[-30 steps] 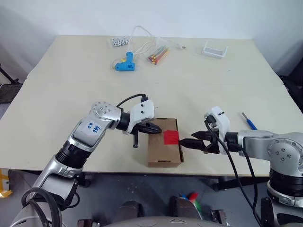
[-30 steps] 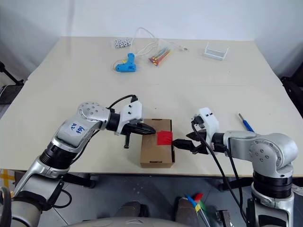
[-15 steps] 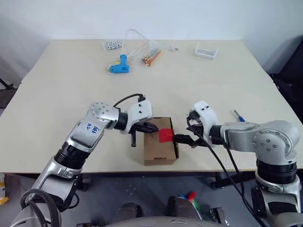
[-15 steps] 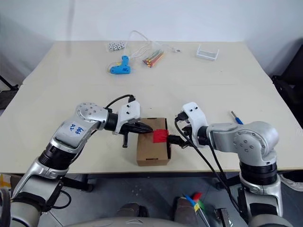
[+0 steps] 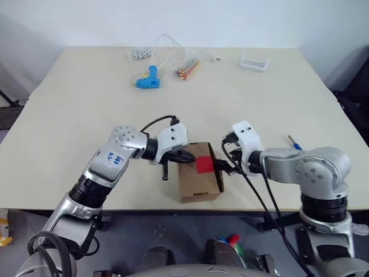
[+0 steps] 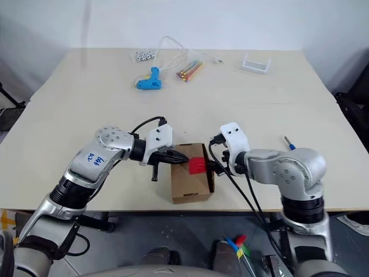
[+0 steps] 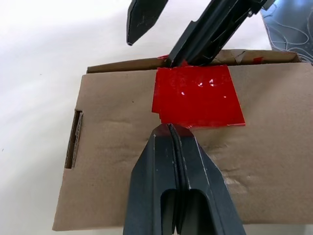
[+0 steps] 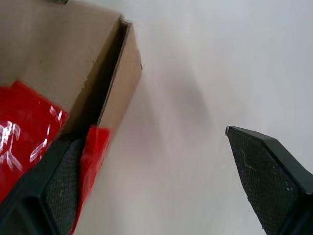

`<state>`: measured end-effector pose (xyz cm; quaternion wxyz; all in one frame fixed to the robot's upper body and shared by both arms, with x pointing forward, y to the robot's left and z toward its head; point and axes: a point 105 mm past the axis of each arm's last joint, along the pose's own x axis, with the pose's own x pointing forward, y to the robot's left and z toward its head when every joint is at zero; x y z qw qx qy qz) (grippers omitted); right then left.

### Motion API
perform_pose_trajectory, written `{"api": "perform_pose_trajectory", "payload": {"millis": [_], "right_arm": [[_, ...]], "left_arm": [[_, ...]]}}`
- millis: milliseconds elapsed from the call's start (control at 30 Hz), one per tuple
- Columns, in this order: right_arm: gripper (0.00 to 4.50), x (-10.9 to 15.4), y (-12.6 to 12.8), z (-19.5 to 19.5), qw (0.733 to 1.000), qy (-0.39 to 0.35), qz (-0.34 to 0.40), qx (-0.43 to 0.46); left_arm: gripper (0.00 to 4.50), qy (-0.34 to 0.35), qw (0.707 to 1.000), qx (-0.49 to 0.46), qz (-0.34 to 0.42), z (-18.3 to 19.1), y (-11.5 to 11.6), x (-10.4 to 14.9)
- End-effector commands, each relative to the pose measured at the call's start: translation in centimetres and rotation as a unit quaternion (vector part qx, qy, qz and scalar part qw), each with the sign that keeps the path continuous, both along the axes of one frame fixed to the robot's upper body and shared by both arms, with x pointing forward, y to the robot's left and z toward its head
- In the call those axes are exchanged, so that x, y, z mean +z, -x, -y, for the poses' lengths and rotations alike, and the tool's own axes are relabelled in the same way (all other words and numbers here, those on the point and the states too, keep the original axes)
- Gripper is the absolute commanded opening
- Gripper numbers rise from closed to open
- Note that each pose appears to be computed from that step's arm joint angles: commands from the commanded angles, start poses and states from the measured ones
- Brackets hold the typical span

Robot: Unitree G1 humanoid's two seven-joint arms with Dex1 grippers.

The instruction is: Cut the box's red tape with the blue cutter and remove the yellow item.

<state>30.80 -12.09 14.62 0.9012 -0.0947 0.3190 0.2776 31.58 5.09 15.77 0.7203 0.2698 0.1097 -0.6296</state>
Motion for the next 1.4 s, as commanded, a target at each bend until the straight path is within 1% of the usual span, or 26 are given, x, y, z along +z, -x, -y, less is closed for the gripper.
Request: {"api": "perform_pose_trajectory", "payload": {"millis": [33, 167, 333, 467, 633, 767, 1000, 1167, 1300, 1400], "right_arm": [[4.44, -1.1, 0.5, 1.9, 0.998, 0.056, -0.019, -0.011], [4.44, -1.3, 0.3, 2.3, 0.997, 0.078, -0.014, -0.017], [4.44, -1.7, 0.2, 2.6, 0.996, 0.083, -0.015, -0.025], [4.44, -1.8, -0.3, 4.1, 0.995, 0.090, -0.012, -0.050], [4.44, -0.9, -1.1, 5.6, 0.993, 0.092, 0.002, -0.074], [4.44, -1.3, -0.9, 5.9, 0.993, 0.091, -0.006, -0.077], [4.44, -1.9, -0.9, 7.8, 0.989, 0.098, -0.013, -0.109], [4.44, -1.6, -1.2, 8.8, 0.988, 0.082, -0.009, -0.133], [4.44, -1.1, -1.1, 8.3, 0.990, 0.076, 0.001, -0.121], [4.44, -0.4, -1.1, 7.9, 0.992, 0.043, 0.001, -0.116]], "left_arm": [[0.00, -0.044, 0.998, 0.013, -0.050, -1.0, 0.4, -3.3], [0.00, -0.053, 0.997, 0.014, -0.056, -1.1, 0.5, -3.8], [0.00, -0.059, 0.996, 0.015, -0.061, -1.3, 0.7, -4.2], [0.00, -0.067, 0.995, 0.014, -0.070, -1.6, 1.1, -4.6], [0.00, -0.079, 0.994, 0.013, -0.078, -2.0, 1.3, -5.0], [0.00, -0.085, 0.992, 0.014, -0.087, -2.1, 1.5, -5.5], [0.00, -0.096, 0.991, 0.015, -0.096, -2.3, 1.9, -6.3], [0.00, -0.106, 0.989, 0.016, -0.099, -2.3, 2.1, -7.0], [0.00, -0.099, 0.990, 0.013, -0.098, -2.0, 2.2, -6.8], [0.00, -0.095, 0.991, 0.014, -0.094, -1.9, 2.1, -6.6]]}}
